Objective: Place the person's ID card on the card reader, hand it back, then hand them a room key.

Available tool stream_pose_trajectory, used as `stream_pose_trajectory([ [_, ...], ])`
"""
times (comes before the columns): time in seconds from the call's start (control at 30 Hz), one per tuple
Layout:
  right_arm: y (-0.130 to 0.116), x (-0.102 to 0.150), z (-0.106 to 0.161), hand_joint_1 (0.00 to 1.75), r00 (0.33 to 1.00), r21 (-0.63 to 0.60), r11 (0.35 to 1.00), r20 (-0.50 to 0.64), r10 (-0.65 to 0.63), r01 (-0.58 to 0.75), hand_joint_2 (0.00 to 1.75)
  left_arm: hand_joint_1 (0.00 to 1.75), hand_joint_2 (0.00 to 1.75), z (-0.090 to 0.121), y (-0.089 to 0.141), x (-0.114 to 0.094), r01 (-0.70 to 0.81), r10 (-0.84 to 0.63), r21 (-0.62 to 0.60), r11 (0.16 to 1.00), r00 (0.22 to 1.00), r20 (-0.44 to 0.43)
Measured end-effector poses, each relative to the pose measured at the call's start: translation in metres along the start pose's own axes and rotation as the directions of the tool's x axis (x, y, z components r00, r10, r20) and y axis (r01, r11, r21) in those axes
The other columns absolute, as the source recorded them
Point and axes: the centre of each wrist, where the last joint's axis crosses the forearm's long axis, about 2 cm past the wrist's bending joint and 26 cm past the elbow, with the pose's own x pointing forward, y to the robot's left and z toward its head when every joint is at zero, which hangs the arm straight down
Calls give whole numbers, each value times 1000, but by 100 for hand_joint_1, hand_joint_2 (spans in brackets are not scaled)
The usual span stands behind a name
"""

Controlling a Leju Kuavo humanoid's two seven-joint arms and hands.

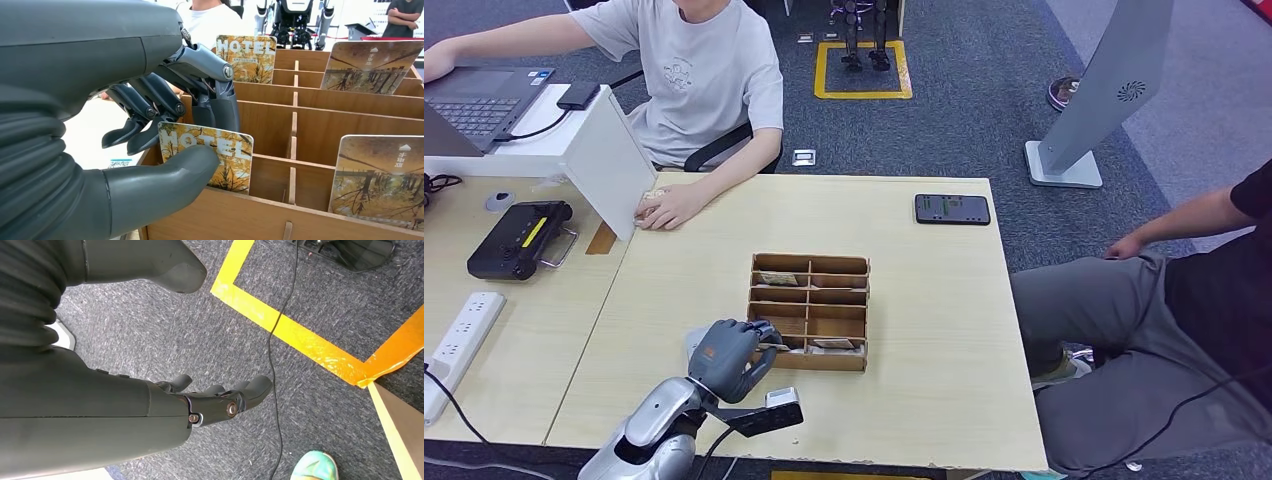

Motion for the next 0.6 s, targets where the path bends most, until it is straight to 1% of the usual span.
stream_pose_trajectory([
  [0.13, 0, 0, 0, 0, 1000, 0, 1000, 0, 0, 0, 175, 171, 175, 0, 0, 0, 0, 0, 0, 1000, 1000, 0],
  [0.27, 0, 0, 0, 0, 1000, 0, 1000, 0, 0, 0, 175, 175, 175, 0, 0, 0, -5, 5, 0, 1000, 1000, 1],
  [0.37, 0, 0, 0, 0, 1000, 0, 1000, 0, 0, 0, 175, 175, 175, 0, 1, -2, -60, 60, 4, 998, 998, 16],
  [0.43, 0, 0, 0, 0, 1000, 1, 1000, 3, 0, 0, 175, 175, 175, 0, 8, -6, -118, 117, 21, 993, 992, 40],
  [0.5, 0, 0, 0, 0, 1000, 2, 1000, 8, -1, 1, 175, 175, 175, -6, 28, -13, -142, 138, 61, 988, 987, 77],
  [0.53, 0, 0, 0, 0, 1000, 3, 1000, 11, -1, 1, 175, 175, 175, -12, 45, -18, -131, 122, 90, 987, 988, 98],
  [0.6, 0, 0, 0, 0, 1000, 4, 1000, 16, -2, 2, 175, 175, 175, -28, 94, -32, -79, 58, 158, 984, 989, 133],
])
